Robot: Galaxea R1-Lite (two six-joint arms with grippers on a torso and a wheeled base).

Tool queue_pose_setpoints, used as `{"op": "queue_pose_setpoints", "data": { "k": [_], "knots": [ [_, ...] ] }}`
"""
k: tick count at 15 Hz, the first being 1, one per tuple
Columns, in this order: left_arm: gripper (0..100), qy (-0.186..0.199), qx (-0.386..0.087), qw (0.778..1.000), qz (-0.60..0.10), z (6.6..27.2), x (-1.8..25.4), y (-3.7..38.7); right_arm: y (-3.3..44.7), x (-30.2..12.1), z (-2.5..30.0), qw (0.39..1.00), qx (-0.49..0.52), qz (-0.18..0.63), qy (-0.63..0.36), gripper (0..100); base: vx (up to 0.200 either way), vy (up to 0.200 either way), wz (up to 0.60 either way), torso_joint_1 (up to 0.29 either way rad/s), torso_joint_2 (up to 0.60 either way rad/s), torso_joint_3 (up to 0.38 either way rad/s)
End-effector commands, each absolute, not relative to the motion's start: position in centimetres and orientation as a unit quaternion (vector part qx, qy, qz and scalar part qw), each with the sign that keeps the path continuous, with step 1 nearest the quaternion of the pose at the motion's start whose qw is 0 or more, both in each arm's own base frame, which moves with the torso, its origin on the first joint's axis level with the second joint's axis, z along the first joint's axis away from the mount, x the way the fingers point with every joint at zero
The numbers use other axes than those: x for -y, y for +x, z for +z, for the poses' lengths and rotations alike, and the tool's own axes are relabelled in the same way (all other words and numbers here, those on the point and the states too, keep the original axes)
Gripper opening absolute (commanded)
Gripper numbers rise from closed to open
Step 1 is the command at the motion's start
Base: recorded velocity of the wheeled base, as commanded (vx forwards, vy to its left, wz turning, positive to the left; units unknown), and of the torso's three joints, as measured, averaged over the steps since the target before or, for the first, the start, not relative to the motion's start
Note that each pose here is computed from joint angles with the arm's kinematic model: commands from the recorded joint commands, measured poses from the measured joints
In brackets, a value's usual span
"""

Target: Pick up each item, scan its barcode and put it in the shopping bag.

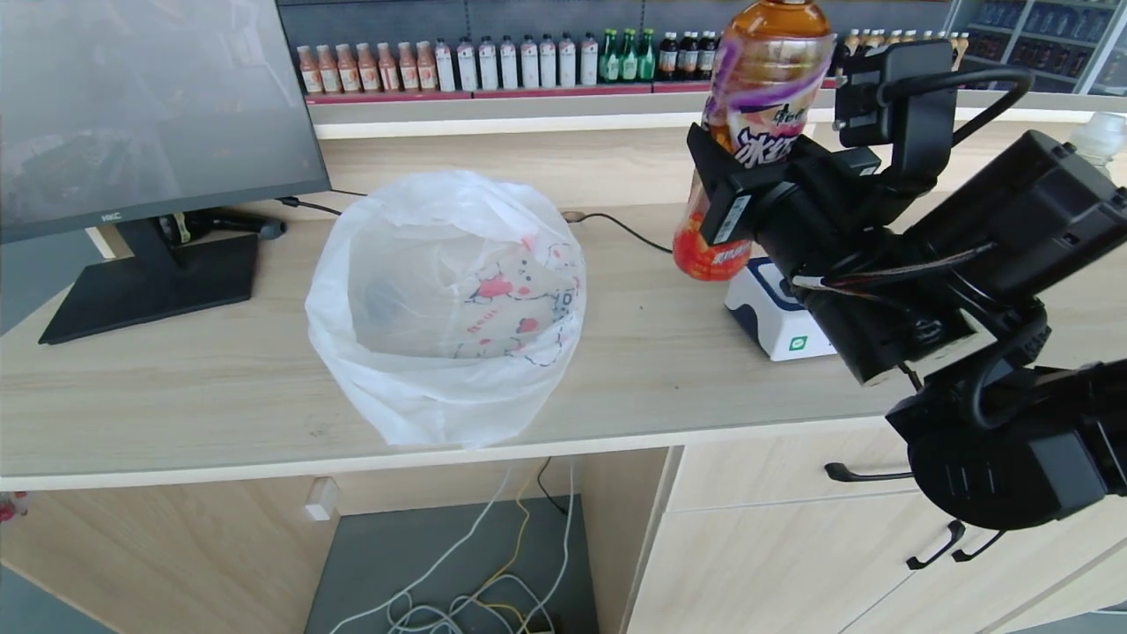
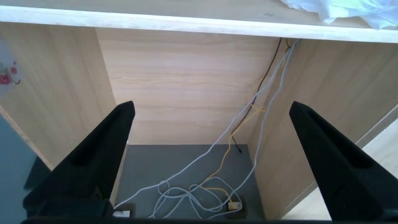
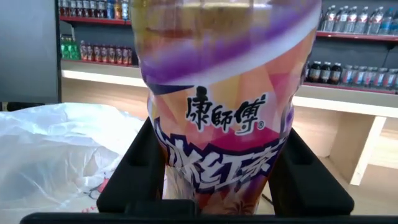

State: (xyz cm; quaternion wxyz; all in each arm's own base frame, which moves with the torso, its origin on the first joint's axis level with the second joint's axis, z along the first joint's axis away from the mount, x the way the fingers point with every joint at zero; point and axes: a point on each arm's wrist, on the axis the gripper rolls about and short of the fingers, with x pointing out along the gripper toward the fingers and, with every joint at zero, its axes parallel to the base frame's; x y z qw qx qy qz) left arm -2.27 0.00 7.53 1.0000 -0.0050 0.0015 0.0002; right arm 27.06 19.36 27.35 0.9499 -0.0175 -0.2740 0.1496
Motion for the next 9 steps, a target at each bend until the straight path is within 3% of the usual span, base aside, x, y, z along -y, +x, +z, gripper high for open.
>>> {"op": "queue_pose_setpoints", "data": {
  "k": [1, 8, 9],
  "knots": [
    [100, -0.005, -0.002, 1.000, 0.001, 7.54, 0.00, -2.27, 27.09, -19.41, 27.25, 0.950, 0.273, 0.151, -0.015, 0, 0.000, 0.200, 0.00, 0.007, 0.01, 0.002],
    [100, -0.004, -0.002, 1.000, 0.001, 7.54, 0.00, -2.27, 27.29, -19.77, 26.81, 0.950, 0.265, 0.163, 0.002, 0, 0.000, 0.200, 0.00, 0.000, 0.00, 0.003],
    [100, -0.003, -0.002, 1.000, 0.001, 7.54, 0.00, -2.27, 27.30, -19.78, 26.89, 0.950, 0.266, 0.164, 0.004, 0, 0.000, 0.000, 0.00, 0.000, 0.00, 0.000]
  ]
}}
